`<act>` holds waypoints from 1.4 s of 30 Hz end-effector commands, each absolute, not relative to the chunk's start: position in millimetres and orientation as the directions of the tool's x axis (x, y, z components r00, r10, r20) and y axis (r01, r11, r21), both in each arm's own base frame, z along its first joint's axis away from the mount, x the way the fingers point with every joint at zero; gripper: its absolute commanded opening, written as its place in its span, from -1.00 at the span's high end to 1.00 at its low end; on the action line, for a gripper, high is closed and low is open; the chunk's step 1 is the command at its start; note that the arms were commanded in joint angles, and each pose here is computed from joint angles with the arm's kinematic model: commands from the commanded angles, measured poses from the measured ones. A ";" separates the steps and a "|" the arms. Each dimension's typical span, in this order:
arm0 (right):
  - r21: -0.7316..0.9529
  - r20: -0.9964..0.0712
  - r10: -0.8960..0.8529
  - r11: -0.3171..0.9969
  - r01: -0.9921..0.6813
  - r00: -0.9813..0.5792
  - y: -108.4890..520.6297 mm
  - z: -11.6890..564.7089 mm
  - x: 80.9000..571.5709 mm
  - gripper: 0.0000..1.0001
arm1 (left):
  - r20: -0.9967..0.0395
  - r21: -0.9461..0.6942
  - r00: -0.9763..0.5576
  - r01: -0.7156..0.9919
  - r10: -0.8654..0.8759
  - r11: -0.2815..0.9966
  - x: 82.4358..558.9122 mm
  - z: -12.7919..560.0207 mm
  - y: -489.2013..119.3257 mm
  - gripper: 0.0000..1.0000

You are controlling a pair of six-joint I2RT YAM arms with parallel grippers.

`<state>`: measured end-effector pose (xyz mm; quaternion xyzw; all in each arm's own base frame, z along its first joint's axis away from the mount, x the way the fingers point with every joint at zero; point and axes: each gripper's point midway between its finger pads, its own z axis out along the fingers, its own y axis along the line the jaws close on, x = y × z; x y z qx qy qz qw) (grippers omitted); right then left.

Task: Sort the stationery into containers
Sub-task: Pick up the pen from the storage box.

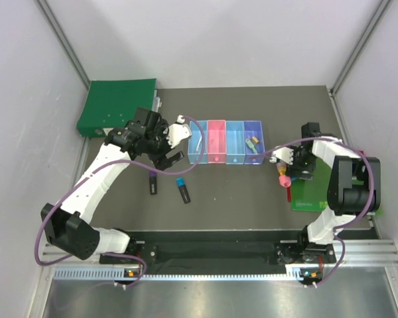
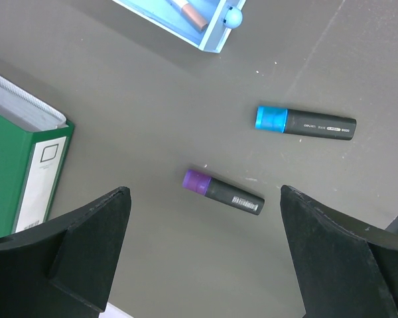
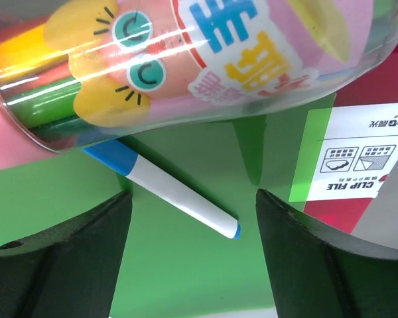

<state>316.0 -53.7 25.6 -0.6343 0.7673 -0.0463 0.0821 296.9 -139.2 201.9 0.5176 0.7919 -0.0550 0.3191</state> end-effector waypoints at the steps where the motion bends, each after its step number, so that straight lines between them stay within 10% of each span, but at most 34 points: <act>1: -0.172 -0.148 -0.966 0.236 -0.956 -0.212 -49.0 31.3 317.7 -0.54 | -0.580 0.265 -0.240 0.848 0.778 0.459 302.9 214.5 -141.0 -0.98; 11: -0.142 -0.132 -0.966 0.240 -0.960 -0.222 -51.5 24.8 295.3 -0.27 | -0.604 0.246 -0.239 0.851 0.760 0.464 304.7 208.3 -147.6 -0.98; 27: -0.057 -0.100 -0.956 0.282 -0.958 -0.276 -52.1 0.4 273.6 0.97 | -0.607 0.270 -0.220 0.847 0.764 0.458 298.8 215.9 -143.1 -0.98; 42: -0.210 -0.132 -0.964 0.253 -0.944 -0.229 -49.4 81.5 254.7 1.00 | -0.625 0.338 -0.128 0.845 0.770 0.415 308.1 238.9 -147.8 -0.98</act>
